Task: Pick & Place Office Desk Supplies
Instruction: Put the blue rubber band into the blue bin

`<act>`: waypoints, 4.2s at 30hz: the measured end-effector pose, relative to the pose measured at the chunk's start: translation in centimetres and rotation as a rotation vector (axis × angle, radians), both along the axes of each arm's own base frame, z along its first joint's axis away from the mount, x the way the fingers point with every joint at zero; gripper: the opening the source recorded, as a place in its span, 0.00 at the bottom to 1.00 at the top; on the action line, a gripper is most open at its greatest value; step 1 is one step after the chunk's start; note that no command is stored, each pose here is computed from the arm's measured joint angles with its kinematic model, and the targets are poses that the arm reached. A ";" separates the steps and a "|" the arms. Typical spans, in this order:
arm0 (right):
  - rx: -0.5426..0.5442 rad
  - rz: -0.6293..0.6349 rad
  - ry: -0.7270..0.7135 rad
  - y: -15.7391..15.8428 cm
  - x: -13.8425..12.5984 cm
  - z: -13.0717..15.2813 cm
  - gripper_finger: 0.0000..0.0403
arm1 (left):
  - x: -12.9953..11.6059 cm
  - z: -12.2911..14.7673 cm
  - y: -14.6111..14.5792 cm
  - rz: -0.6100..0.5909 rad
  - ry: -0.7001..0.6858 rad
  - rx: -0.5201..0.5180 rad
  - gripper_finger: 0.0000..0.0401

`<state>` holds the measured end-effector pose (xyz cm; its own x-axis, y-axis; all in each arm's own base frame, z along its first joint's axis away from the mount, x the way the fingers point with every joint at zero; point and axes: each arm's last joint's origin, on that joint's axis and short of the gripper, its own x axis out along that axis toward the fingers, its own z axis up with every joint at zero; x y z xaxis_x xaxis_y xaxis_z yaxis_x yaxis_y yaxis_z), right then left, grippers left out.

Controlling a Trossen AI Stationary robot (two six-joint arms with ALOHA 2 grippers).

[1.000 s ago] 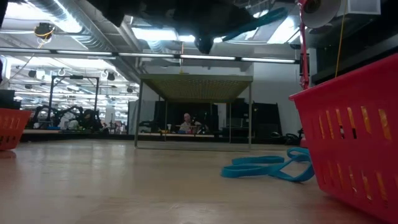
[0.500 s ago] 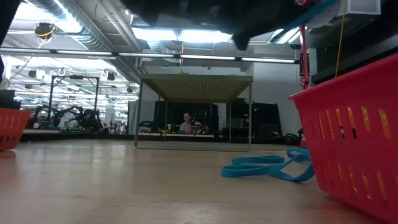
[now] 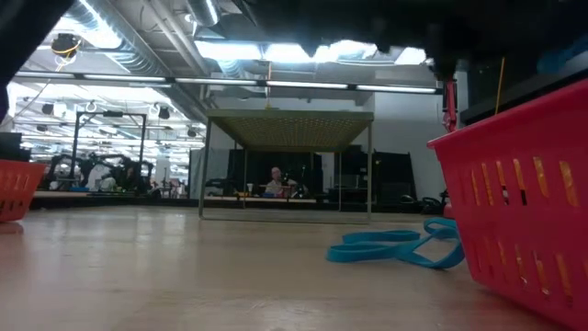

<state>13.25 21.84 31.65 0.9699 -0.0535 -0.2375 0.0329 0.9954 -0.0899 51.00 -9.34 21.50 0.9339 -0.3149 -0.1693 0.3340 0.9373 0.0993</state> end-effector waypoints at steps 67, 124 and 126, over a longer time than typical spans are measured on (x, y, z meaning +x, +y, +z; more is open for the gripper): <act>-0.048 0.598 -0.263 2.2 -2.4 2.5 0.58 | 5.4 -4.9 0.7 0.018 -0.060 -0.120 0.12; 0.044 0.002 -0.021 -8.0 9.6 -0.3 0.58 | -28.9 -1.8 -1.8 0.399 0.048 -0.115 0.36; 0.014 -0.138 -0.034 -9.2 10.2 -0.4 0.58 | -29.0 -2.0 -2.0 0.407 0.052 -0.107 0.36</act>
